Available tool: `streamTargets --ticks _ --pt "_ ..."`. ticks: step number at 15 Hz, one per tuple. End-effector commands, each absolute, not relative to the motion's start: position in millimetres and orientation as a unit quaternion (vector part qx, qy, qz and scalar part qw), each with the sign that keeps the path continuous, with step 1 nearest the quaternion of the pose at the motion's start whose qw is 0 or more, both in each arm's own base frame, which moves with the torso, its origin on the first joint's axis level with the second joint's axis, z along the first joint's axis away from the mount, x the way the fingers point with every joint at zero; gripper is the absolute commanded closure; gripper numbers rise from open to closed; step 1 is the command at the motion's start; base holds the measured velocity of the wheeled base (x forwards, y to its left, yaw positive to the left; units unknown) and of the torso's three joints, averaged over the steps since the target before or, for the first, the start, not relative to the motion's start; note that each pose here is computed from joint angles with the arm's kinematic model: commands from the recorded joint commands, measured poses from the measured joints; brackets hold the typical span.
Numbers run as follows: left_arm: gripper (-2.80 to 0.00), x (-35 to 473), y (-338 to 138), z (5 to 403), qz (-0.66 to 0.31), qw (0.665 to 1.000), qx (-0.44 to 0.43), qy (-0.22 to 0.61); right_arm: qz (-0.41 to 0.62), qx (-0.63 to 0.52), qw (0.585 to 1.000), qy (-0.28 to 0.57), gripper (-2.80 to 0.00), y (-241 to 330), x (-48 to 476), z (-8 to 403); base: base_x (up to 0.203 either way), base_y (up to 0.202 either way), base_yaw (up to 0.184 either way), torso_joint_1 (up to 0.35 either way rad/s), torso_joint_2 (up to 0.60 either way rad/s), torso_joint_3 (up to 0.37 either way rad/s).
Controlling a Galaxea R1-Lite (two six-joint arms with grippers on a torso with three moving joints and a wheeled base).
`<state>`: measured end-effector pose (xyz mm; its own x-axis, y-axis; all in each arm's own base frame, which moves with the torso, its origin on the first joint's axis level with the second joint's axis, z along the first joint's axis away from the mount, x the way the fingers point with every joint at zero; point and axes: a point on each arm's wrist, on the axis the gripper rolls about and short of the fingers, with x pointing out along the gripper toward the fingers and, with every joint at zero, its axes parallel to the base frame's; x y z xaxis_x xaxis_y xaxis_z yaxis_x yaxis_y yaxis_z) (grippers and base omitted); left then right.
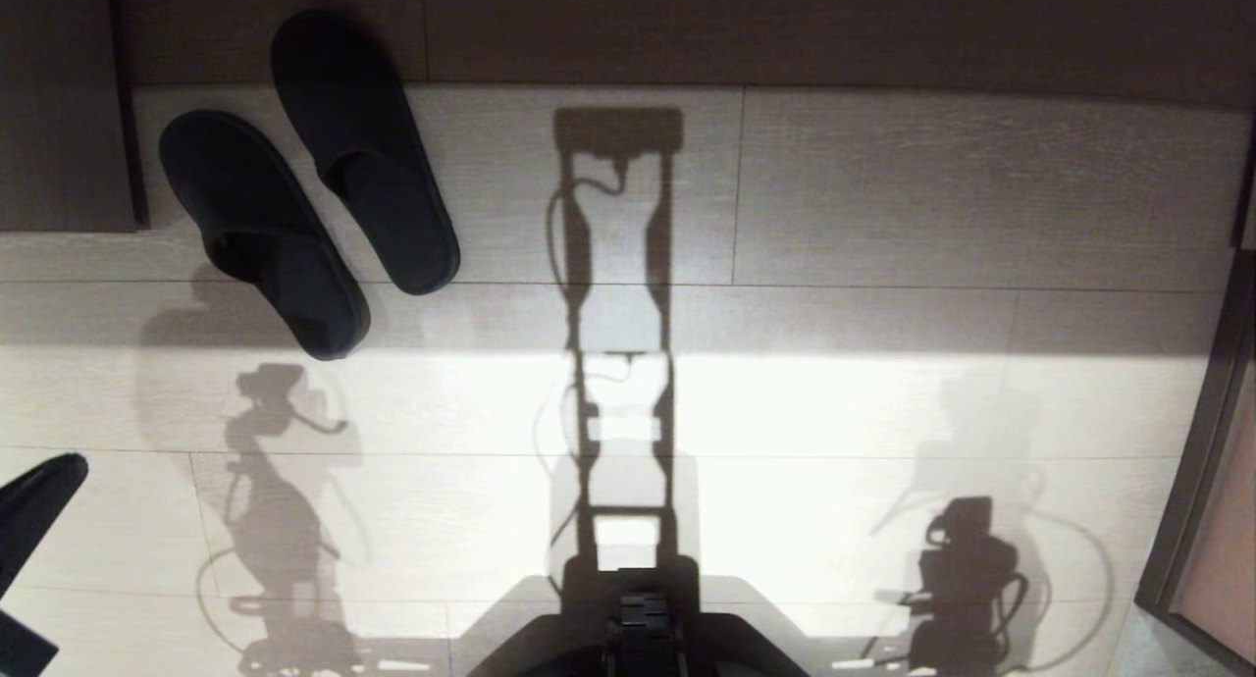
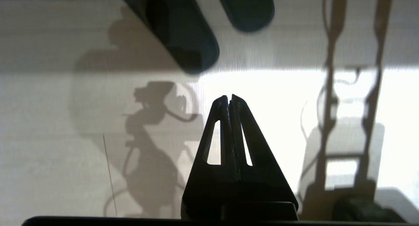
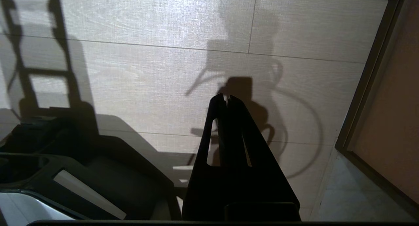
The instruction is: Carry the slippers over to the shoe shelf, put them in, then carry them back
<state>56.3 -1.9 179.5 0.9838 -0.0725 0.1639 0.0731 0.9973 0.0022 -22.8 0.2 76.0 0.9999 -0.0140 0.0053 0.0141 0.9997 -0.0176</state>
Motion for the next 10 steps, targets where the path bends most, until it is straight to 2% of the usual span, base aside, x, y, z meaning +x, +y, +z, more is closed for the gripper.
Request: streamTargets --ticks 1,6,10 --pt "0.00 28 -2 159 -0.036 0.993 0.000 -0.115 -0.007 -0.009 1.000 -0.003 0.00 0 -23 64 0.000 0.000 0.000 0.000 0.00 0.000" --pt "0.00 8 -1 132 -0.041 0.995 0.002 -0.093 -0.007 -0.009 1.000 -0.003 0.00 0 -23 64 0.000 0.000 0.000 0.000 0.00 0.000" --pt "0.00 0 0 111 -0.028 0.999 0.008 -0.031 -0.007 -0.009 1.000 -0.003 0.00 0 -23 64 0.000 0.000 0.000 0.000 0.00 0.000"
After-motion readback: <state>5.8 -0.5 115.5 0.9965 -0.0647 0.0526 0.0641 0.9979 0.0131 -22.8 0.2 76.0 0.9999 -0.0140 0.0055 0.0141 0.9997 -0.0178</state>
